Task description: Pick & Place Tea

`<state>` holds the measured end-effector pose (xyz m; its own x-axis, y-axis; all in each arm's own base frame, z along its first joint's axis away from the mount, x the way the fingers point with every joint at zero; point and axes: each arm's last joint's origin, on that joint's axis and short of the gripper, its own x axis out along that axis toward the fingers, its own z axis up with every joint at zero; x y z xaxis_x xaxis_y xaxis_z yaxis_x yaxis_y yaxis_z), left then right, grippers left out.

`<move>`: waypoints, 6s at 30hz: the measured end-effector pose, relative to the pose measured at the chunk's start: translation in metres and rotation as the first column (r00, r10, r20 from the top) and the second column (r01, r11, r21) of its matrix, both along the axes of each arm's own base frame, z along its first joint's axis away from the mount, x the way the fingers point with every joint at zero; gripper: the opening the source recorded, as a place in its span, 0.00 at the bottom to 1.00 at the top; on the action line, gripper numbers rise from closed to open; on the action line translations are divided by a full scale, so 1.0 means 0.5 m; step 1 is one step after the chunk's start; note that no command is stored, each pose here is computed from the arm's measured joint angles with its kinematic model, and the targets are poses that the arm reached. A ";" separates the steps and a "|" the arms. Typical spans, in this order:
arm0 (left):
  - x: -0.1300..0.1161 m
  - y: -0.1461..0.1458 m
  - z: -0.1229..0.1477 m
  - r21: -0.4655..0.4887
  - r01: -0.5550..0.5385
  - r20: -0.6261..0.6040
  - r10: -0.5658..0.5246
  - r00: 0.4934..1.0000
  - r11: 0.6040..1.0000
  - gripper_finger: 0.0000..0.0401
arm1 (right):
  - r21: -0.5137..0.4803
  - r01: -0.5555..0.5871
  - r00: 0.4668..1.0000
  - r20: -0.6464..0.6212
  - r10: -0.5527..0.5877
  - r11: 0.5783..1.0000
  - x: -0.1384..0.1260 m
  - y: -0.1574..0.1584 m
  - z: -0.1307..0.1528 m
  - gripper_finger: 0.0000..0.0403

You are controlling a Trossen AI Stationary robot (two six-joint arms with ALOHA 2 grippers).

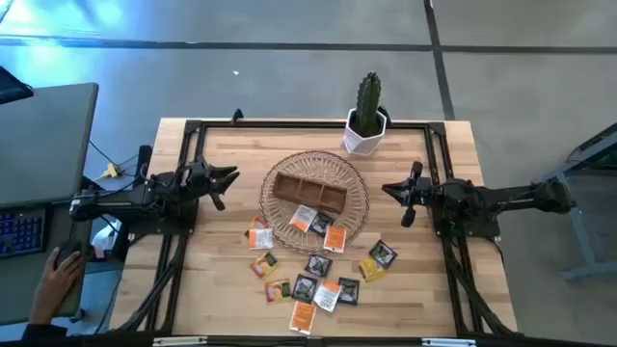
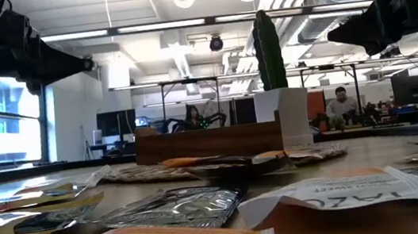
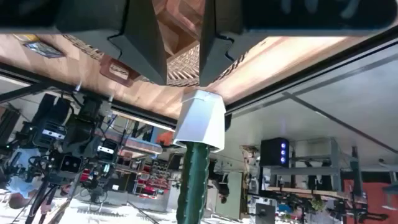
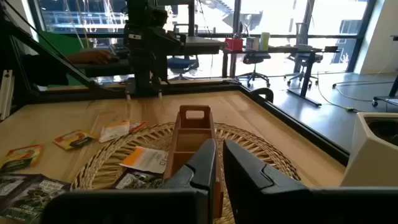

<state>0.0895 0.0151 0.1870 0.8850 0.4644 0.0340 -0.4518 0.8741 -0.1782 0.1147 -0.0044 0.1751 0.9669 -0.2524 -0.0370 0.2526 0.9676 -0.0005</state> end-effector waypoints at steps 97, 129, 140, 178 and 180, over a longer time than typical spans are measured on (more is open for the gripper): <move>0.000 0.000 0.000 0.000 0.005 0.000 -0.005 1.000 1.000 0.23 | 0.000 -0.001 1.000 0.000 0.001 1.000 0.000 0.000 0.000 0.07; 0.043 -0.009 0.058 0.004 0.188 -0.043 -0.188 0.981 0.982 0.33 | 0.000 0.000 1.000 0.000 0.000 1.000 0.000 0.000 0.000 0.07; 0.163 -0.023 0.020 -0.244 0.409 -0.557 -0.473 0.683 0.879 0.47 | 0.032 -0.017 1.000 0.008 0.016 0.999 0.000 0.001 0.000 0.07; 0.282 -0.038 -0.120 -0.582 0.427 -0.544 -0.721 0.429 0.692 0.47 | -0.150 0.116 0.992 -0.030 -0.121 0.982 -0.002 -0.007 0.002 0.07; 0.281 -0.037 -0.120 -0.574 0.428 -0.552 -0.716 0.428 0.698 0.46 | -0.178 0.115 0.992 -0.036 -0.123 0.977 -0.002 -0.007 0.002 0.07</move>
<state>0.2301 -0.0036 0.1270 0.6046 -0.3090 -0.7341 0.0392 0.9321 -0.3600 0.1136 -0.0079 0.1762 0.9278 -0.3723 -0.0263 0.3618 0.9144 -0.1815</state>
